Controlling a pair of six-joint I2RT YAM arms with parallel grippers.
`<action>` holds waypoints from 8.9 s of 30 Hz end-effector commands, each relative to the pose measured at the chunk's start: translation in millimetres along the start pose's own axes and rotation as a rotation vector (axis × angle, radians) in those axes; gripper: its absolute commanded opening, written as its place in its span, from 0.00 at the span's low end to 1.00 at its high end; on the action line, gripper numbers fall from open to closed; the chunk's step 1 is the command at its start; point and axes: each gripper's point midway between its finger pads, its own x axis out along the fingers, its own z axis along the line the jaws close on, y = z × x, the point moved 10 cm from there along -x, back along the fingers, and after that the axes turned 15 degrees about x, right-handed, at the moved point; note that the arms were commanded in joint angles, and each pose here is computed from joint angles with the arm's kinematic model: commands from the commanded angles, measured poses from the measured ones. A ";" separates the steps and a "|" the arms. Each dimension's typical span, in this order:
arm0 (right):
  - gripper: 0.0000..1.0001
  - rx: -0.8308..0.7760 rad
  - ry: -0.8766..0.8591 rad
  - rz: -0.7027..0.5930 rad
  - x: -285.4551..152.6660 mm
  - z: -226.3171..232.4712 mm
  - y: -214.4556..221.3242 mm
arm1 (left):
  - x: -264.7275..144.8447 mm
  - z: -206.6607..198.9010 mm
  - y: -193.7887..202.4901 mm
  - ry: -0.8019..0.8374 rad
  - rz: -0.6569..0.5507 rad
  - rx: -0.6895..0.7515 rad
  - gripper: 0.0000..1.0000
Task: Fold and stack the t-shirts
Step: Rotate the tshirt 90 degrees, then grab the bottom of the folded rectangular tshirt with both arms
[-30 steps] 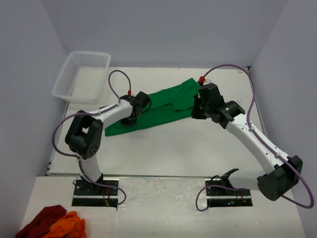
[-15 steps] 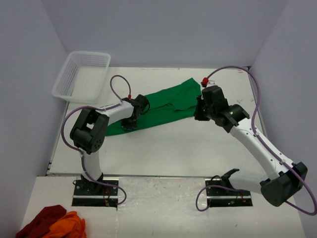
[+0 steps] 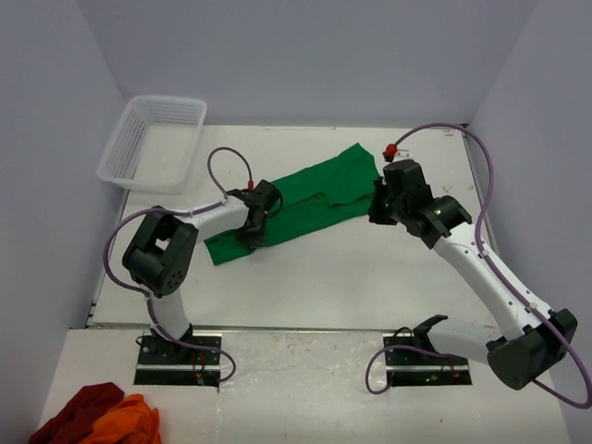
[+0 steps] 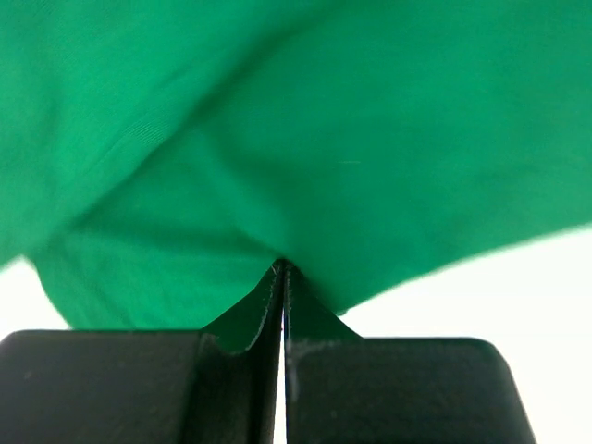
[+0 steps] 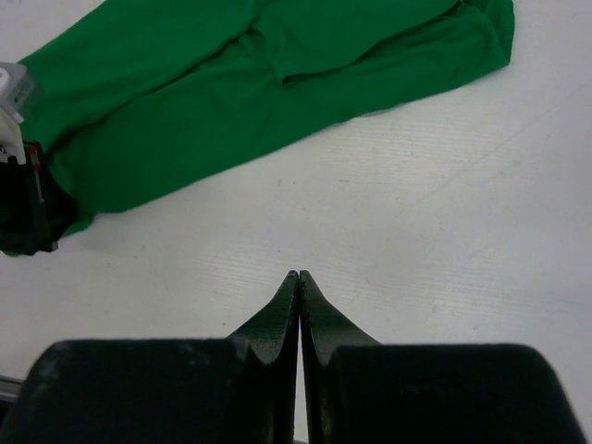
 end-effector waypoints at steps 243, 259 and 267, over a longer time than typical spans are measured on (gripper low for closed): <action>0.00 0.129 -0.095 0.570 42.7 -18.6 215.3 | -46.4 -18.1 167.6 0.479 0.005 -0.251 0.00; 0.00 0.103 -0.131 0.538 17.4 -18.0 210.1 | -75.7 -16.9 154.7 0.594 -0.103 -0.196 0.00; 0.00 0.029 -0.100 0.413 27.7 21.1 153.0 | -111.2 -22.1 77.9 0.566 -0.250 -0.144 0.00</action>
